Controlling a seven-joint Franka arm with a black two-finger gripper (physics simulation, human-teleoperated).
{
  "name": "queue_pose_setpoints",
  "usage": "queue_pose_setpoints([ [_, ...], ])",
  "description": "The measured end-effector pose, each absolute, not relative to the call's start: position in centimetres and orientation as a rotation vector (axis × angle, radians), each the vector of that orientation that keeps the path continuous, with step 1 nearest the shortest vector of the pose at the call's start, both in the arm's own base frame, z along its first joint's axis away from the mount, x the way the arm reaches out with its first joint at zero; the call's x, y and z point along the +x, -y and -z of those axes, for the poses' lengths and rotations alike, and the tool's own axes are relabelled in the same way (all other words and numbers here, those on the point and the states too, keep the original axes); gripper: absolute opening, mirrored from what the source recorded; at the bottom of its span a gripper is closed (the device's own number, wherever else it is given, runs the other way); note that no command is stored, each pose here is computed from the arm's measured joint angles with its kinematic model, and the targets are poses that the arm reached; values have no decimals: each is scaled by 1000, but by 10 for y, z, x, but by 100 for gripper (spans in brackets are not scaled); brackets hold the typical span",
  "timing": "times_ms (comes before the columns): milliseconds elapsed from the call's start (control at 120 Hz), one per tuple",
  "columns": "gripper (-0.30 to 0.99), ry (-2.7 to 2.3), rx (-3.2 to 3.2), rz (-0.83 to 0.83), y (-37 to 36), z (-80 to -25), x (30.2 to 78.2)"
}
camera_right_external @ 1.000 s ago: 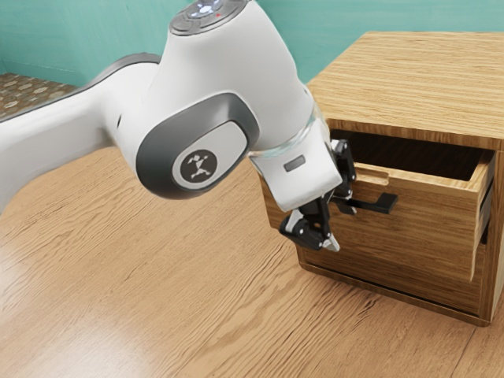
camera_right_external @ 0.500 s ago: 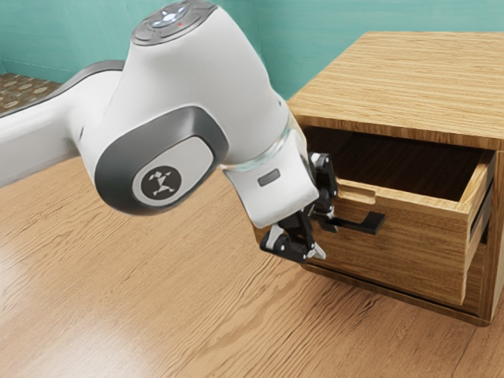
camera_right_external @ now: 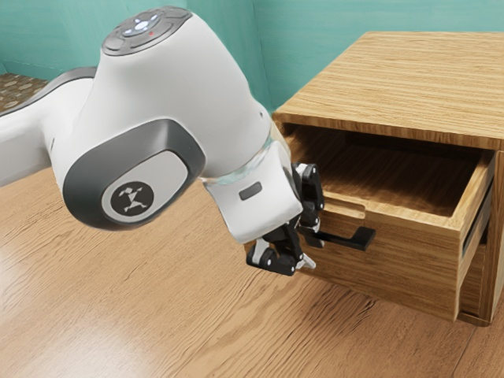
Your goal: Pull the drawer handle with one arm to open the drawer
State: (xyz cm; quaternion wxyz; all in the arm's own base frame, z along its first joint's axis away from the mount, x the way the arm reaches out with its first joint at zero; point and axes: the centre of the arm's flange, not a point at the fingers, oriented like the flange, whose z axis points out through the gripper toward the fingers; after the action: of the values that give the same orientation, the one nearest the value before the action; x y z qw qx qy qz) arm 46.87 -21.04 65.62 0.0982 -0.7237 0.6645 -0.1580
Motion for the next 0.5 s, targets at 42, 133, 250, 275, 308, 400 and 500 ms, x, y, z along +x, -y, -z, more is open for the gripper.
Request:
queue_pose_setpoints([
  [42, 12, -1961, -2140, 465, 211, -657, 464],
  [133, 13, -1949, -2135, 458, 213, -657, 453],
  [250, 14, -1934, -2130, 457, 215, -659, 438],
  [275, 13, -1932, -2131, 457, 215, -659, 435],
  [308, 12, -1931, -2132, 458, 215, -659, 433],
  [400, 9, -1928, -2137, 461, 215, -660, 426],
  [500, 12, -1926, -2141, 457, 216, -657, 422],
])
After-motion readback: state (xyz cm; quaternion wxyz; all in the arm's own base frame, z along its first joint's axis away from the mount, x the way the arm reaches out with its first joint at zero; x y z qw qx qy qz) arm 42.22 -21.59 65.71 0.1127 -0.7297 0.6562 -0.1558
